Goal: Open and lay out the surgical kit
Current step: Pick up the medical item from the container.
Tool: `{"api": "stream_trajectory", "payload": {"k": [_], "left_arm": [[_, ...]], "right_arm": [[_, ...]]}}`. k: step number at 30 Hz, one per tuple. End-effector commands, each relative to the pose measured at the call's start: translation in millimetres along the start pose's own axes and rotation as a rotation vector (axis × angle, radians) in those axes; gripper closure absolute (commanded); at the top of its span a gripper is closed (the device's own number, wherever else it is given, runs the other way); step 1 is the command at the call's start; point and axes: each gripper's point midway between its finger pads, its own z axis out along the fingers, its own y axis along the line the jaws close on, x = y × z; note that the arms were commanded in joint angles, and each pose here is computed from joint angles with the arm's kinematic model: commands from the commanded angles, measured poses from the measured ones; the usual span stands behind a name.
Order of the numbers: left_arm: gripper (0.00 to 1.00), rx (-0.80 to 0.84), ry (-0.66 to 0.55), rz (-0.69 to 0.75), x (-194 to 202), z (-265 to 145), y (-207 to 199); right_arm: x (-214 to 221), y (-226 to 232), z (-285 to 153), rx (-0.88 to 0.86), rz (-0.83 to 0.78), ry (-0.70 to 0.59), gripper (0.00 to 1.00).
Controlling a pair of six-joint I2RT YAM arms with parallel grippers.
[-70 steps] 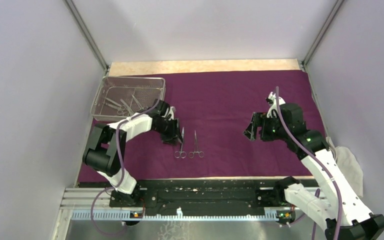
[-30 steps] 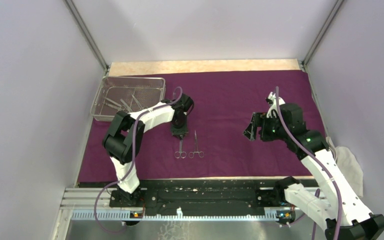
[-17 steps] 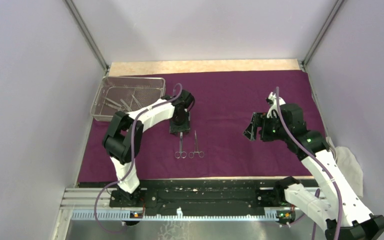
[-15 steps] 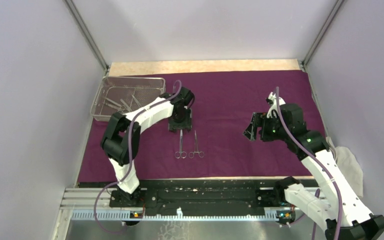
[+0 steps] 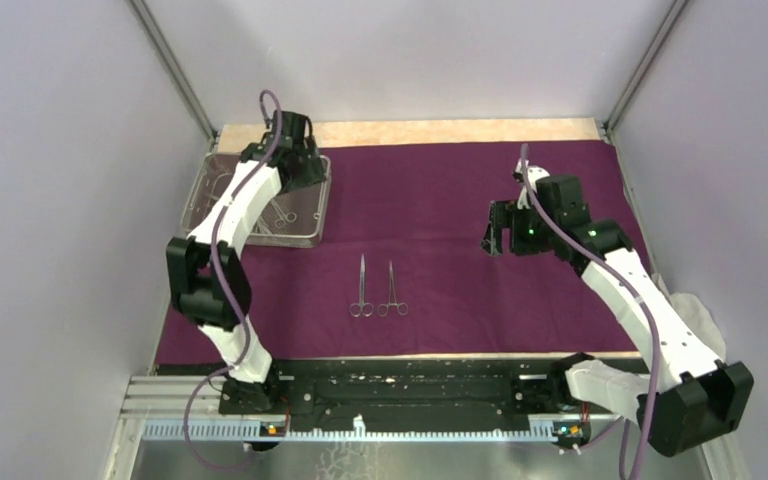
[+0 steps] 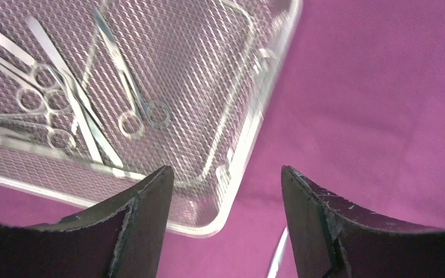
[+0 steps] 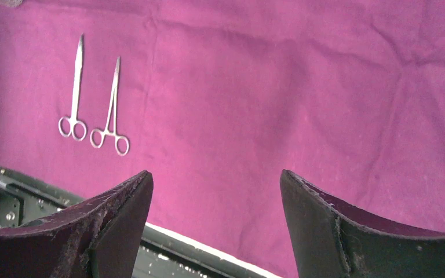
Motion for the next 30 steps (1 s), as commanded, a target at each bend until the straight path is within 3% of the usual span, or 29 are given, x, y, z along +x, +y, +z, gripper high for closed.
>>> {"api": "stream_trajectory", "payload": {"k": [1, 11, 17, 30], "left_arm": [[0.27, -0.153, -0.012, -0.012, -32, 41, 33], [0.39, -0.332, 0.061, -0.113, -46, 119, 105], [0.40, -0.400, 0.096, -0.112, -43, 150, 136], [0.51, -0.351, 0.113, -0.238, -37, 183, 153]], "right_arm": [[-32, -6, 15, 0.014, -0.019, -0.042, 0.20], [-37, -22, 36, 0.049, -0.066, 0.038, 0.20], [-32, -33, 42, 0.069, -0.047, 0.065, 0.19], [-29, -37, 52, 0.067, -0.033, 0.102, 0.19]]}}
